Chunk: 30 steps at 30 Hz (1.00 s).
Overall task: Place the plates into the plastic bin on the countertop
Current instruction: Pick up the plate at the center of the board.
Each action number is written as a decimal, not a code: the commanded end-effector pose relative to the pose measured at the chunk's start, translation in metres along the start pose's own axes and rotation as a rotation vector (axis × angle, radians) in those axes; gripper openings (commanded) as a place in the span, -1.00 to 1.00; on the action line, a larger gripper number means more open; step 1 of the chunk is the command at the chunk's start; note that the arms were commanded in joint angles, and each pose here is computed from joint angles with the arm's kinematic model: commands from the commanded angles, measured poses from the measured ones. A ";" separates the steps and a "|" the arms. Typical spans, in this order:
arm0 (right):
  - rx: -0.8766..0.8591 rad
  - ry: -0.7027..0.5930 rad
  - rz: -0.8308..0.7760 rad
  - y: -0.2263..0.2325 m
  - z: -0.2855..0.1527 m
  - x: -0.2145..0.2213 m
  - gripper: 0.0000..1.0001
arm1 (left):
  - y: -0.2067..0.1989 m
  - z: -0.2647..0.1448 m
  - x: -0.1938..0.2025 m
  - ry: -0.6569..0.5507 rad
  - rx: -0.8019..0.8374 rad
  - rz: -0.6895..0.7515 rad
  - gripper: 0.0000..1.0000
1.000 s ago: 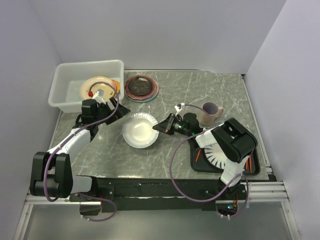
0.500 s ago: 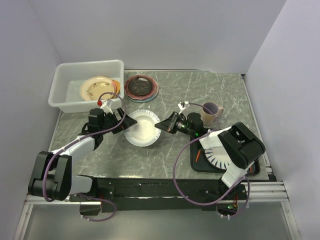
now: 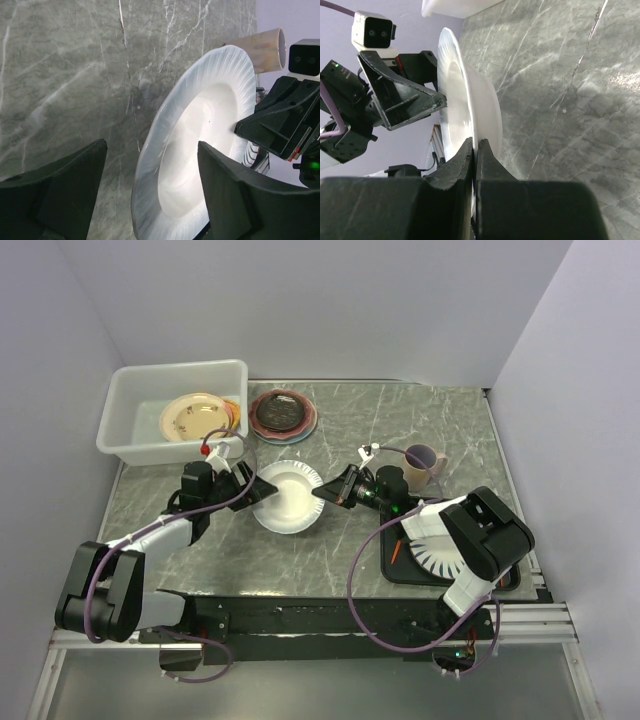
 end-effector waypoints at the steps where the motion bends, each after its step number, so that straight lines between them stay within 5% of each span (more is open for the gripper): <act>1: -0.141 -0.090 -0.074 0.047 -0.005 -0.026 -1.00 | -0.012 -0.001 -0.003 -0.018 0.057 0.027 0.45; 12: -0.136 -0.091 -0.074 0.045 -0.006 -0.026 -1.00 | -0.012 0.002 0.008 0.003 0.096 -0.004 -0.96; 23: -0.132 -0.075 -0.065 0.040 -0.001 -0.024 -0.99 | -0.008 0.005 0.010 0.004 0.074 -0.012 -0.99; 30: -0.130 -0.061 -0.053 0.036 0.003 -0.023 -0.81 | -0.009 0.005 0.006 -0.007 0.074 -0.011 -0.99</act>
Point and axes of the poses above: each gripper's point midway between its finger pads, its own z axis out along the fingers, its own y axis along the line the jaws close on, x = y × z, the point moved 1 cm from there along -z, back along the fingers, and after that the axes turned 3 degrees about z, right-handed, at the moved point
